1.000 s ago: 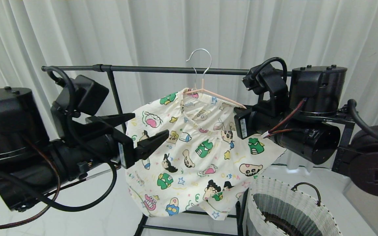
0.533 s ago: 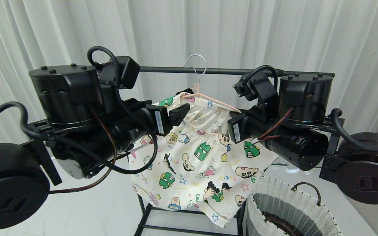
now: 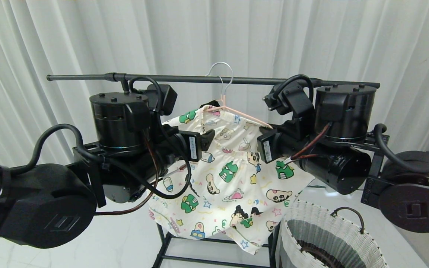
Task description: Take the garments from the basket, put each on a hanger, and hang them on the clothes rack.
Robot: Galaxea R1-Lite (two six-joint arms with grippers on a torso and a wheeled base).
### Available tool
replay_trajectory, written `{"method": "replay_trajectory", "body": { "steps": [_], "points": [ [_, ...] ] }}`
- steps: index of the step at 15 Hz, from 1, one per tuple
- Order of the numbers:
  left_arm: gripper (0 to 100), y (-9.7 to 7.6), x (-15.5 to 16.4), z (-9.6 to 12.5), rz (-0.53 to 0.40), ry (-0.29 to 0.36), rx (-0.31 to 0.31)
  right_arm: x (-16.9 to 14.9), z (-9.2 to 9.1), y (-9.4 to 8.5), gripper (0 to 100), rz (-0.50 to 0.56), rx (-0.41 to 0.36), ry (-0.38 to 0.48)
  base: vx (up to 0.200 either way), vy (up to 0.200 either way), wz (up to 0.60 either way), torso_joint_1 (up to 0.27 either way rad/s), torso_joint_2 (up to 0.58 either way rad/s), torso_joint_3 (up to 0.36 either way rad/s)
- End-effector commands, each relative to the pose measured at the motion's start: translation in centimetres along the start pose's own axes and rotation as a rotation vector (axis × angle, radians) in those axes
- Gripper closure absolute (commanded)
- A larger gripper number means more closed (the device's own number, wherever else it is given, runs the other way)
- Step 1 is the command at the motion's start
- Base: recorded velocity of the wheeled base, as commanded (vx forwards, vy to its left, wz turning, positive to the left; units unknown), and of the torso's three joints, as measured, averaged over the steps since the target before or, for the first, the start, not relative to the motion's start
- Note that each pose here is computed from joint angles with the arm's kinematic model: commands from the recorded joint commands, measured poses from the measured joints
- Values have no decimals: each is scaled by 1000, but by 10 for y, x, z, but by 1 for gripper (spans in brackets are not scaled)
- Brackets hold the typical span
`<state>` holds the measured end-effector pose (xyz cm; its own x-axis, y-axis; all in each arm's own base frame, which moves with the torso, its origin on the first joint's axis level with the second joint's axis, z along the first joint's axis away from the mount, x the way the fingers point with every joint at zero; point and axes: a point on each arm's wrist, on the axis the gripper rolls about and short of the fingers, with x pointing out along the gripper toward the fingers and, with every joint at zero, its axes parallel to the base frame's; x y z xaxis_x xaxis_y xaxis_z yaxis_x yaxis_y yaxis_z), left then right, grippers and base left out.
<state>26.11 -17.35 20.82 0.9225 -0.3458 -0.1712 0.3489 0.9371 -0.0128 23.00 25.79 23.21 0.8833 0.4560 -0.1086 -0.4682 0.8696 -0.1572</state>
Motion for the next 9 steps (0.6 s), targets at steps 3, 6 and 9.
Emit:
{"method": "replay_trajectory", "body": {
  "steps": [3,6,9],
  "points": [
    [100,1,1,-4,6,12,3,-1,0,-1,100,0,-4,-1,0,0,0,0,0,0],
    [100,5,1,-5,21,18,2,-1,-1,-1,100,-2,-7,1,0,0,0,0,0,0],
    [100,12,-2,-12,63,41,13,-3,-14,-4,100,-9,-46,29,0,0,0,0,0,0]
  ]
}}
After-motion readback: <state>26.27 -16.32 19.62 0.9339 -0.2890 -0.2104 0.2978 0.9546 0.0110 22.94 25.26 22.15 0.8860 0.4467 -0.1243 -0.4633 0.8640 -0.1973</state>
